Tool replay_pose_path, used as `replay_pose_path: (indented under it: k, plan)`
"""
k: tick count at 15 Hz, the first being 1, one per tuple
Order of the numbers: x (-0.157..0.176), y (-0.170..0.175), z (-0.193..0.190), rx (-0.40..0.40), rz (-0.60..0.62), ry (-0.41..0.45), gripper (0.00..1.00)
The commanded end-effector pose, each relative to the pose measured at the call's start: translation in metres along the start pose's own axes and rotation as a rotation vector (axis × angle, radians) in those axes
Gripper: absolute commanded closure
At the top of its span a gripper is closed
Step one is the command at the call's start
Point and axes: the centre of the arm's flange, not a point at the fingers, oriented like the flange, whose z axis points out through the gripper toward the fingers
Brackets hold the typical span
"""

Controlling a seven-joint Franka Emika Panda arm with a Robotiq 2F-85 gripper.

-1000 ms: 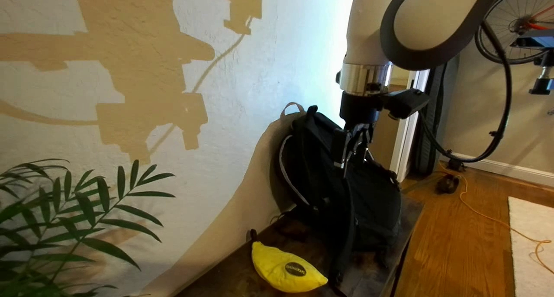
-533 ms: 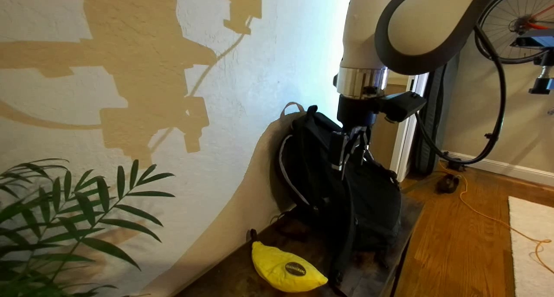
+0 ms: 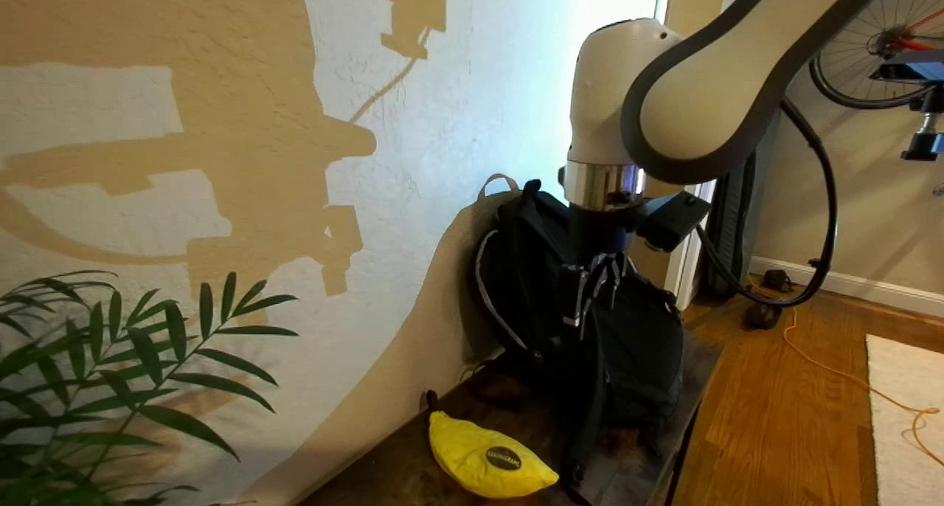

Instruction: Put the yellow thing in the bag

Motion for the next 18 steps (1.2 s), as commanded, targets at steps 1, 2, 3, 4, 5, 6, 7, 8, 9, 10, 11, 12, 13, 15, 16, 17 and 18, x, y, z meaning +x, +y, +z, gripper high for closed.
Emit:
replay_pose_path:
  k: [1,2,3,4,5,6,7,8,9,10,11,12,13,15,16,17,18]
  plan:
    - [0.019,-0.007,0.031,-0.008,-0.028,0.009,0.00]
    - [0.024,-0.010,0.040,-0.004,-0.036,0.003,0.00]
    - [0.028,-0.013,0.046,-0.001,-0.044,0.000,0.00]
    - [0.033,-0.016,0.053,0.001,-0.053,-0.001,0.00]
    - [0.037,-0.019,0.058,0.006,-0.057,0.000,0.00]
    - [0.042,-0.025,0.066,0.013,-0.060,0.001,0.00]
    - [0.046,-0.029,0.071,0.015,-0.065,0.001,0.00]
    - [0.052,-0.034,0.077,0.022,-0.071,0.001,0.00]
    - [0.056,-0.038,0.082,0.025,-0.076,0.002,0.00]
    - [0.061,-0.043,0.087,0.027,-0.085,0.001,0.00]
    - [0.065,-0.047,0.092,0.032,-0.093,0.000,0.00]
    - [0.071,-0.051,0.098,0.040,-0.103,-0.002,0.00]
    - [0.074,-0.054,0.101,0.043,-0.109,-0.002,0.00]
    - [0.082,-0.062,0.111,0.056,-0.121,-0.005,0.00]
    - [0.084,-0.065,0.117,0.063,-0.128,-0.009,0.00]
    - [0.086,-0.068,0.121,0.068,-0.135,-0.011,0.00]
    - [0.088,-0.071,0.126,0.073,-0.140,-0.014,0.00]
